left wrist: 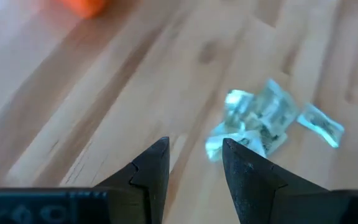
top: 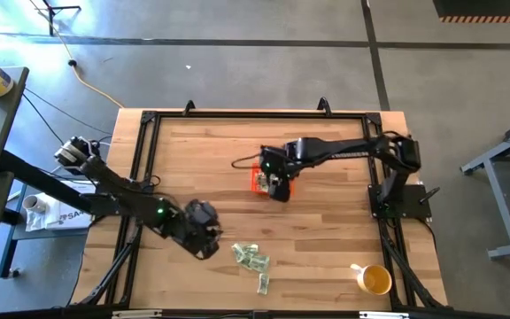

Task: Pick and place Stevia / Truvia into bins
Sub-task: Put the stevia packet into the orange bin

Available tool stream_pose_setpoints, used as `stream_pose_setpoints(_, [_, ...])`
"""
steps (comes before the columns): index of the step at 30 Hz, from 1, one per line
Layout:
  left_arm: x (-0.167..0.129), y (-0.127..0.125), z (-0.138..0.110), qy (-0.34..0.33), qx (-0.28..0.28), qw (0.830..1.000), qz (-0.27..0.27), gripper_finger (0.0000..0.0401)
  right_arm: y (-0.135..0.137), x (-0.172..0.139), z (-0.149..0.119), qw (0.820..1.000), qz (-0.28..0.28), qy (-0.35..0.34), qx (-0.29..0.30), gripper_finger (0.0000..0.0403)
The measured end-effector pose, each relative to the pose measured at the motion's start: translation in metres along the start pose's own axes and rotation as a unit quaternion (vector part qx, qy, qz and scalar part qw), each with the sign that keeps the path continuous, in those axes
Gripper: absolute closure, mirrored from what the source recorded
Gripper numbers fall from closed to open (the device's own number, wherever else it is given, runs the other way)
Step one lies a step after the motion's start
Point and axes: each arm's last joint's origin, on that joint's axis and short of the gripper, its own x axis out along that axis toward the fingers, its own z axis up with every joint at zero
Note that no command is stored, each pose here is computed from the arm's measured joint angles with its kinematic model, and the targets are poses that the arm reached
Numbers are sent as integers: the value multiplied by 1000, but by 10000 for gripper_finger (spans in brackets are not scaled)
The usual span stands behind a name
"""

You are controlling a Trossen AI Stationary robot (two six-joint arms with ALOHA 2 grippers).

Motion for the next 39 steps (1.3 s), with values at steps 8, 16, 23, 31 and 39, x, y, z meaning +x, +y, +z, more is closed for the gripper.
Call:
stream_pose_setpoints(8, [52, -16, -5, 35, 168, 979, -113, 219, 72, -28, -36, 985, -83, 11, -150, 35])
stream_pose_setpoints(16, [67, -26, -23, 56, 331, 930, -149, 219, 121, -7, -90, 979, -98, 32, -173, 23])
stream_pose_setpoints(23, [89, -16, -19, 66, 371, 916, -139, 219, 140, 6, -116, 983, -104, 17, -148, 29])
stream_pose_setpoints(31, [115, -8, -22, 95, 402, 899, -142, 226, 143, 6, -119, 984, -132, -13, -117, 29])
stream_pose_setpoints(39, [108, 9, -7, 104, 386, 913, -89, 375, 139, -2, -119, 981, -160, -35, -98, 31])
